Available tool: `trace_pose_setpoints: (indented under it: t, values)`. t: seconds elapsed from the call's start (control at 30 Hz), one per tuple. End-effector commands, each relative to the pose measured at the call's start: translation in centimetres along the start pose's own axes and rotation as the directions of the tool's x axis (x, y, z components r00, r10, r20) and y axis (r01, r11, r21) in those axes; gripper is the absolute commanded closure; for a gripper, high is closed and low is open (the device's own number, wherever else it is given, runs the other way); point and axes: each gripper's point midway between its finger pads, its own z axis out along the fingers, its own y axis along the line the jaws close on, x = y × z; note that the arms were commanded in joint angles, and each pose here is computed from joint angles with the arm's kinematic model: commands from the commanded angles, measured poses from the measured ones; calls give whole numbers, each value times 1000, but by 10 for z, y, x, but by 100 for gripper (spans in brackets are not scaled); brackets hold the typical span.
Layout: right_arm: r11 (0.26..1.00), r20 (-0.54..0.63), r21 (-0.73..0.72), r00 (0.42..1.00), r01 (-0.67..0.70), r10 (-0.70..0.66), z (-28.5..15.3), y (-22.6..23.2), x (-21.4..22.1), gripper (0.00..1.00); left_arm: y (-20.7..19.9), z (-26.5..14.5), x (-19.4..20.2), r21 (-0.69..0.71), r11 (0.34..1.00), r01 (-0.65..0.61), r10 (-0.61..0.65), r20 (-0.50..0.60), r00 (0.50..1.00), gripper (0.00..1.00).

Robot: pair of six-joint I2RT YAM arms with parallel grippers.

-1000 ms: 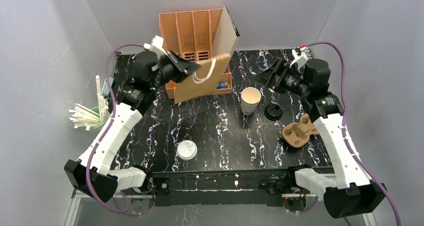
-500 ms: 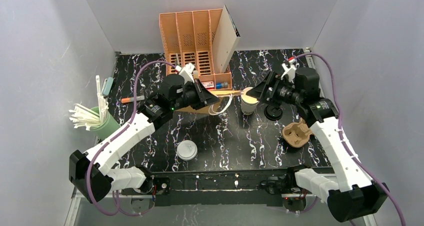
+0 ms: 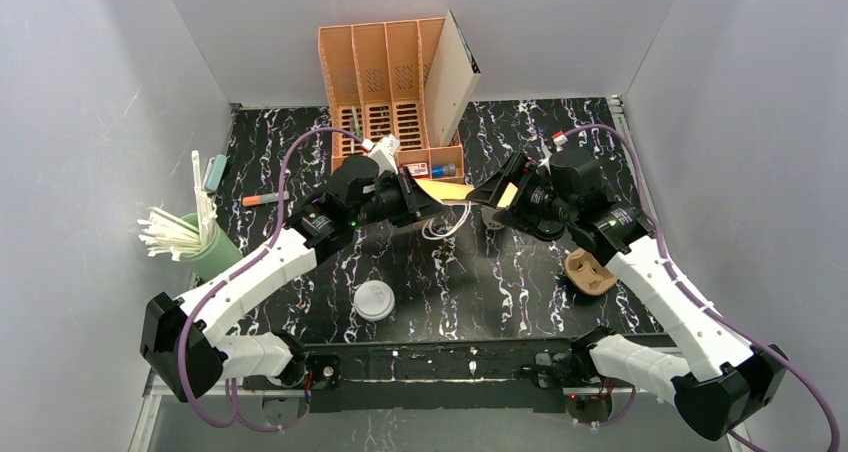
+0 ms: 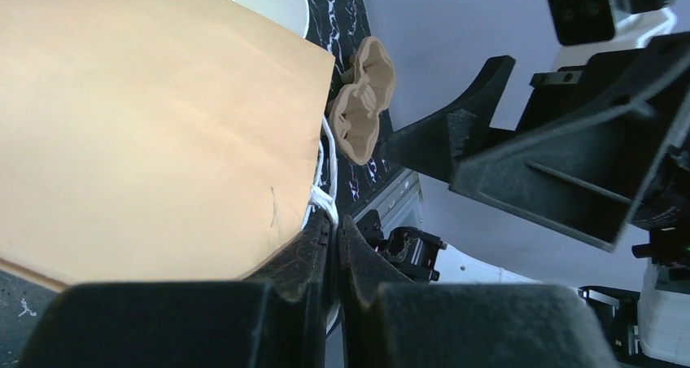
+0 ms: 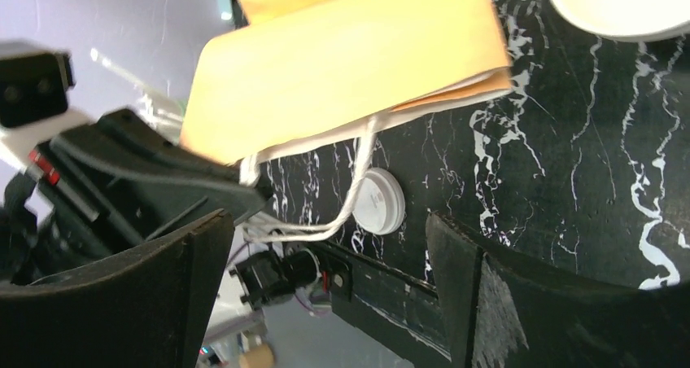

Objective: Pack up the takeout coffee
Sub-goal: Open the takeout bag at the center of the board.

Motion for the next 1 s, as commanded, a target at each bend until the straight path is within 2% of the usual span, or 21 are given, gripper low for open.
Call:
trace_pose_setpoints:
  t: [0.0,0.17,0.47,0.83,0.93,0.97]
  values:
    - [975,103,42,972,-216,211,7,-13,-10,3,-6,-3,-1,16,1000,-23,23,14,1000,100]
    - [928,119,-19,921,-372,372,17,-15,-9,3,-9,-6,-1,25,999,-24,23,18,1000,100]
    - [863,139,-179,856,-473,498,31,1,-24,5,-14,-12,-1,41,999,-24,23,22,999,100]
    - [846,131,-161,838,-509,529,54,5,-25,13,-30,-18,-4,95,995,-21,19,25,1000,100]
    - [852,155,-150,839,-502,521,61,2,-30,29,-34,-21,-3,112,994,-20,18,21,1000,100]
    - [857,161,-148,843,-493,513,62,2,-31,37,-36,-22,-3,119,993,-22,20,19,1000,100]
